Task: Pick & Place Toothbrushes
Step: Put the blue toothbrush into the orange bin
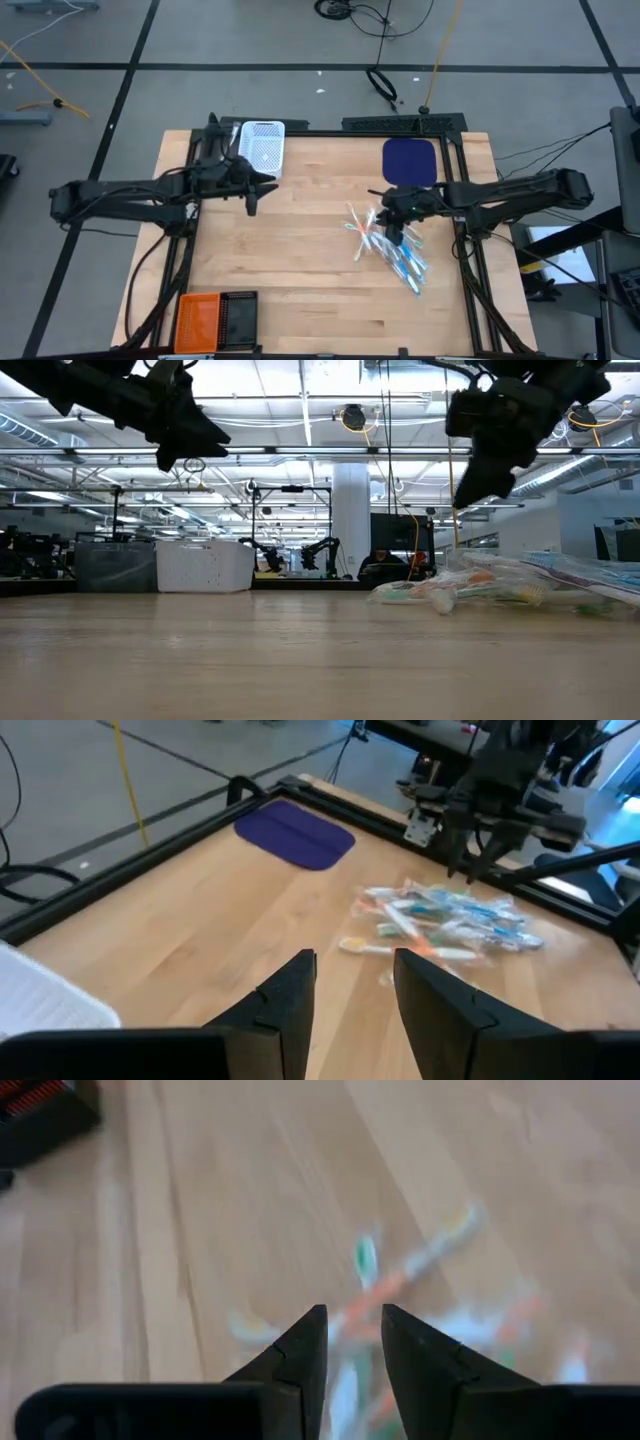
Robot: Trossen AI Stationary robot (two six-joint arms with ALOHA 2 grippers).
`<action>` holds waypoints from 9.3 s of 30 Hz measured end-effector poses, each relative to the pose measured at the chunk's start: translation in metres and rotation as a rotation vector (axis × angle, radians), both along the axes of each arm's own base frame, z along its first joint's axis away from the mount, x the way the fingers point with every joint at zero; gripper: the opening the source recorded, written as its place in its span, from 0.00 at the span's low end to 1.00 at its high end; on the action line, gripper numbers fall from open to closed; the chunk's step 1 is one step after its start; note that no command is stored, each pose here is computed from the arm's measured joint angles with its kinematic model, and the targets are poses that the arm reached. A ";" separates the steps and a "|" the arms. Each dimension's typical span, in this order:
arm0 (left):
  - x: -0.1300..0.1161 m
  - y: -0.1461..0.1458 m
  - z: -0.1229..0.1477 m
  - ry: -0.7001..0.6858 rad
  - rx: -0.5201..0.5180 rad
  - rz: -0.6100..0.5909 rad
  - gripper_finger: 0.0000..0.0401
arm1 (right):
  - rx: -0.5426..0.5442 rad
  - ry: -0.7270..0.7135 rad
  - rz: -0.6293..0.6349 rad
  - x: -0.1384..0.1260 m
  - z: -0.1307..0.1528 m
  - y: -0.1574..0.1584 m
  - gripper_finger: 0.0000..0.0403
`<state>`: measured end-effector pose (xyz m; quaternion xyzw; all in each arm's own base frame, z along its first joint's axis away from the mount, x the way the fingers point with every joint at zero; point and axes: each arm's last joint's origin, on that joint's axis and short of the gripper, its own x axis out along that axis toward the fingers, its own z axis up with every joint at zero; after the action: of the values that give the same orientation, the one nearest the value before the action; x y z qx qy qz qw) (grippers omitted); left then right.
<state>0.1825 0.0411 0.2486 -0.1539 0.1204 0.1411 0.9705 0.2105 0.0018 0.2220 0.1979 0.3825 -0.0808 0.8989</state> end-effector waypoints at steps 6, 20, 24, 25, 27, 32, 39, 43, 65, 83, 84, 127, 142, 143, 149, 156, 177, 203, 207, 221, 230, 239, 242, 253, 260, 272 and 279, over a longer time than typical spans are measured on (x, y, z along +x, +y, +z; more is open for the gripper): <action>0.011 -0.006 -0.004 0.003 0.007 -0.017 0.34 | 0.067 0.135 -0.073 -0.017 -0.004 0.001 0.22; 0.024 -0.011 -0.010 -0.005 0.015 -0.053 0.34 | 0.080 0.277 -0.141 -0.026 -0.014 0.017 0.22; 0.024 -0.011 -0.010 -0.005 0.011 -0.052 0.34 | 0.042 0.303 -0.152 -0.024 -0.019 0.020 0.22; 0.024 -0.011 -0.010 -0.005 0.011 -0.052 0.34 | 0.039 0.314 -0.150 -0.023 -0.020 0.021 0.22; 0.024 -0.011 -0.010 -0.004 0.012 -0.052 0.34 | 0.035 0.324 -0.151 -0.022 -0.023 0.021 0.22; 0.024 -0.011 -0.010 -0.005 0.012 -0.052 0.34 | 0.027 0.366 -0.153 -0.018 -0.030 0.021 0.22; 0.024 -0.011 -0.010 -0.004 0.012 -0.052 0.34 | 0.018 0.408 -0.156 -0.013 -0.039 0.022 0.22; 0.024 -0.011 -0.010 -0.003 0.012 -0.053 0.34 | 0.018 0.413 -0.158 -0.010 -0.042 0.022 0.22; 0.024 -0.012 -0.011 -0.002 0.007 -0.053 0.34 | 0.024 0.396 -0.212 -0.017 -0.058 0.021 0.00; 0.025 -0.011 -0.007 -0.043 0.006 -0.050 0.34 | -0.143 -0.052 -0.148 -0.002 0.007 0.017 0.00; 0.025 -0.011 -0.005 -0.058 0.009 -0.050 0.34 | -0.161 -0.108 -0.135 0.002 0.011 0.018 0.00; 0.141 -0.045 -0.027 -0.419 0.124 -0.216 0.34 | -0.544 -0.798 -0.045 0.051 0.061 0.018 0.00; 0.169 -0.047 -0.020 -0.442 0.125 -0.220 0.34 | -0.558 -0.798 -0.039 0.051 0.061 0.018 0.00; 0.171 -0.048 -0.020 -0.438 0.122 -0.220 0.34 | -0.558 -0.798 -0.039 0.051 0.061 0.018 0.00; 0.176 -0.048 -0.017 -0.410 0.127 -0.222 0.34 | -0.557 -0.796 -0.037 0.051 0.061 0.018 0.00; 0.177 -0.048 -0.016 -0.412 0.121 -0.239 0.32 | -0.558 -0.790 -0.034 0.051 0.060 0.018 0.00; 0.178 -0.048 -0.018 -0.386 0.131 -0.252 0.01 | -0.515 -0.787 0.009 0.050 0.059 0.020 0.03; 0.060 -0.097 0.051 0.088 0.056 -0.264 0.01 | -0.402 -0.621 0.072 0.028 0.055 0.032 0.36; 0.032 -0.118 0.057 0.119 -0.038 -0.259 0.01 | -0.357 -0.603 0.085 0.027 0.052 0.039 0.36; -0.015 -0.201 0.032 0.204 -0.373 -0.196 0.01 | -0.274 -0.640 0.153 0.018 0.037 0.061 0.35; -0.036 -0.215 0.021 0.297 -0.515 -0.166 0.01 | -0.194 -0.741 0.139 0.008 0.017 0.066 0.34; -0.054 -0.209 0.017 0.413 -0.709 -0.040 0.01 | -0.224 -0.800 0.137 0.009 0.022 0.064 0.34; -0.058 -0.208 0.015 0.471 -0.790 0.008 0.01 | -0.244 -0.812 0.143 0.009 0.023 0.064 0.34; -0.077 -0.205 0.004 0.645 -0.934 0.223 0.01 | -0.273 -0.833 0.152 0.009 0.026 0.064 0.33; -0.087 -0.208 -0.005 0.796 -0.975 0.363 0.01 | -0.282 -0.842 0.157 0.008 0.027 0.064 0.32; -0.085 -0.225 -0.022 0.938 -0.963 0.422 0.01 | -0.280 -0.850 0.155 0.007 0.028 0.064 0.32; -0.085 -0.227 -0.025 0.983 -0.960 0.432 0.01 | -0.280 -0.850 0.155 0.007 0.028 0.064 0.32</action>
<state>0.0974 -0.1859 0.2239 -0.5024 0.5590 0.3143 0.5799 0.2180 0.0658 0.2503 0.0607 -0.0213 0.0241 0.9976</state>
